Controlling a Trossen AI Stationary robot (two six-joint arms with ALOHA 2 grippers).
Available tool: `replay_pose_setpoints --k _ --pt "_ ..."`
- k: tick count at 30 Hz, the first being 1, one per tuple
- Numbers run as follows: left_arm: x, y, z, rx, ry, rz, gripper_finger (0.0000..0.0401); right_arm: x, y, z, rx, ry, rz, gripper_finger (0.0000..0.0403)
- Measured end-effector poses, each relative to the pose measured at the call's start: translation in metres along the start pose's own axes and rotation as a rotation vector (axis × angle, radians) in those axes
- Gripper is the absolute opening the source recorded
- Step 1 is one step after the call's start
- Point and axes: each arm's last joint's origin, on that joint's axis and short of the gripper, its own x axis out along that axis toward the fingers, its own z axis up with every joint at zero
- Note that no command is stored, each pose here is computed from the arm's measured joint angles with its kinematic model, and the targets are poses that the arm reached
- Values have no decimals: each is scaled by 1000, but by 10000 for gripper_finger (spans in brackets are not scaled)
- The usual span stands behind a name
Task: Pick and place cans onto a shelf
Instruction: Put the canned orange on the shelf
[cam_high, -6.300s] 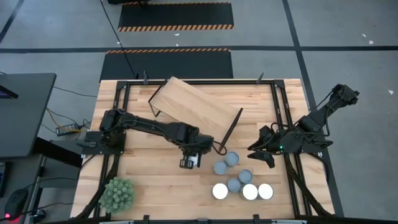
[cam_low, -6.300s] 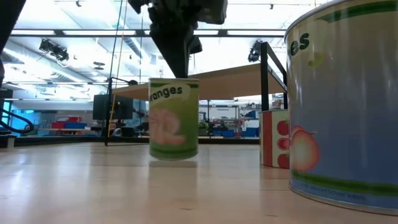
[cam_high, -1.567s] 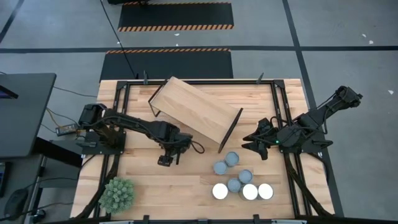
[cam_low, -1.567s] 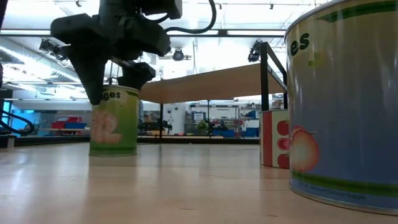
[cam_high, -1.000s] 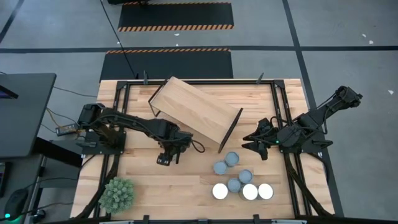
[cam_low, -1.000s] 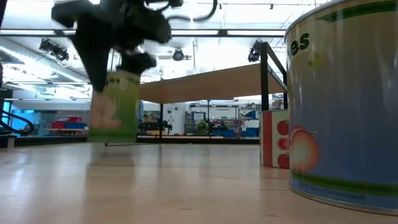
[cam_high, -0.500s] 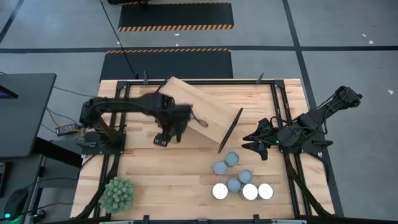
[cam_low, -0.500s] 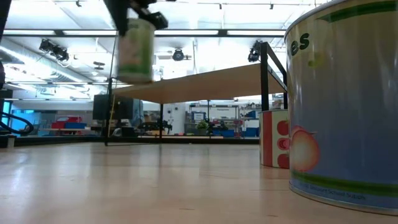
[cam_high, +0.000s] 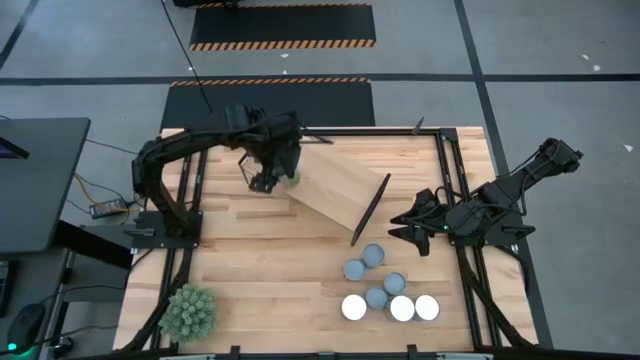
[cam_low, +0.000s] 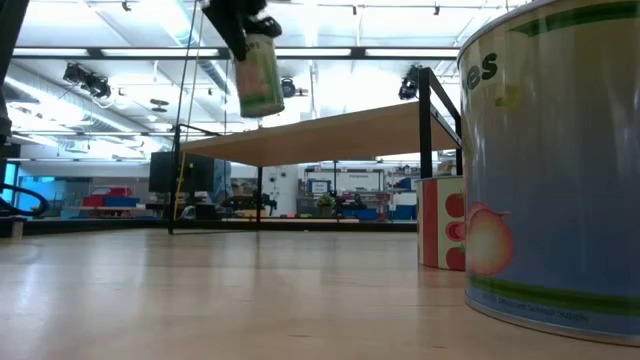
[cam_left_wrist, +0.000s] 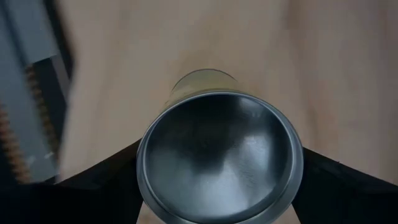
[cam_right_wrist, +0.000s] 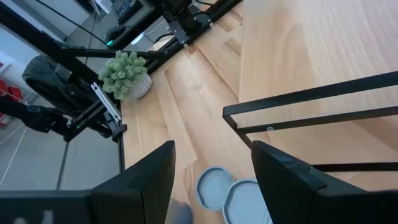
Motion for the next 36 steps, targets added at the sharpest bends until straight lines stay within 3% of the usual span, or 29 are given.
replay_pose_setpoints --k 4,10,24,36 --pt "5 22 -7 -64 12 88 320 0 0 0 1 -11 -8 219" --pt "19 38 -14 -121 17 3 320 0 -1 1 3 -23 -19 219" --pt "38 30 4 -50 3 -61 324 2 -3 3 -2 -29 -27 219" --pt "39 22 18 -45 10 60 396 2 -3 3 -3 -23 -22 219"
